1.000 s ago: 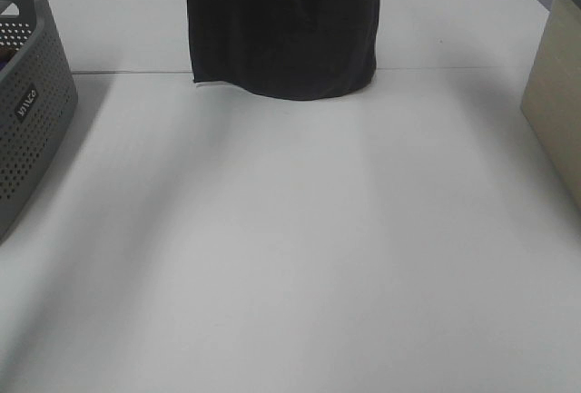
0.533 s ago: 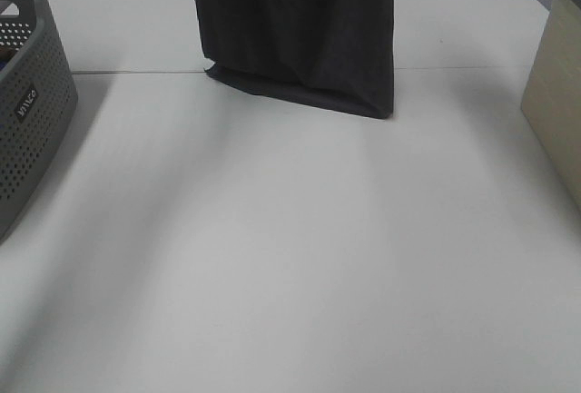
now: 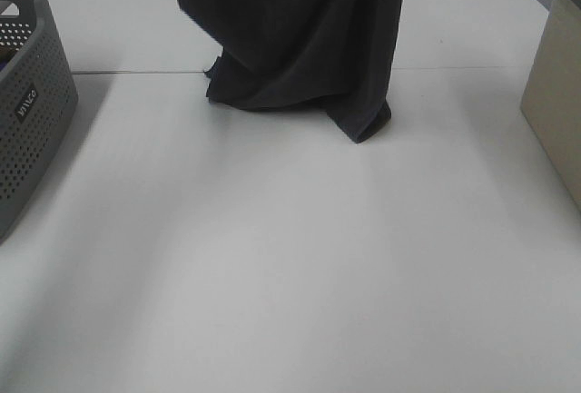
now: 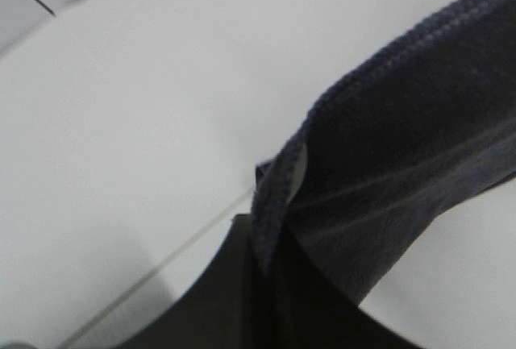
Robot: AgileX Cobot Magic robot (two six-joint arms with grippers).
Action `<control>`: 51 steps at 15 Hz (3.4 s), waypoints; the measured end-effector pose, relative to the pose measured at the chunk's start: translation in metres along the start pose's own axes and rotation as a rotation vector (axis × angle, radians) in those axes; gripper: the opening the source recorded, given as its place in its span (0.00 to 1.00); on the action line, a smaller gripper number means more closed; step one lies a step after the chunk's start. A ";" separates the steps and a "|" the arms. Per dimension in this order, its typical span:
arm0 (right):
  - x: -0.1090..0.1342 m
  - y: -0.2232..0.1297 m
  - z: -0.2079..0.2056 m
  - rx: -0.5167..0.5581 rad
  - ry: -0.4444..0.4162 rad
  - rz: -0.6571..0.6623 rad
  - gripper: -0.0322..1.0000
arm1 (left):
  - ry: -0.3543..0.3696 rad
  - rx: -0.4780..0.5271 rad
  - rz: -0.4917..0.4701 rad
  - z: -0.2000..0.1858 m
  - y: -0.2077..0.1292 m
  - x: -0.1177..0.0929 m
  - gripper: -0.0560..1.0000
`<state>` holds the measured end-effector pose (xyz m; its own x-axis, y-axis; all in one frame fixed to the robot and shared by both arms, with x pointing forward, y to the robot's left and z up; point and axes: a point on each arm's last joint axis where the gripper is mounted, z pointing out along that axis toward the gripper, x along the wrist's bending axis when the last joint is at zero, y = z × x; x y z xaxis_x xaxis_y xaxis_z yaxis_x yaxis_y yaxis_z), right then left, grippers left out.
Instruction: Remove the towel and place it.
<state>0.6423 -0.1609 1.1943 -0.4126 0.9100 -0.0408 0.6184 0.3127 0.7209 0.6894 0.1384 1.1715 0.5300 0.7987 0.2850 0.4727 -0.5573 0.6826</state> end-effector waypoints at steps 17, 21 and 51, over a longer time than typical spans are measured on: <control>0.071 -0.081 -0.024 0.390 0.251 -0.050 0.04 | -0.174 0.295 -0.179 -0.094 -0.096 -0.041 0.05; 0.065 -0.110 -0.050 0.427 0.200 -0.075 0.04 | -0.271 0.319 -0.232 -0.104 -0.115 -0.057 0.05; 0.076 -0.263 -0.060 0.775 0.335 -0.074 0.04 | -0.640 0.737 -0.414 -0.115 -0.272 -0.173 0.05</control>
<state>0.4078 -0.1905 1.0432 -0.5705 0.7896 0.2259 0.8154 0.5774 0.0415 0.3883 0.1773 1.0138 0.4006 0.8089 -0.4303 0.8977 -0.4406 0.0076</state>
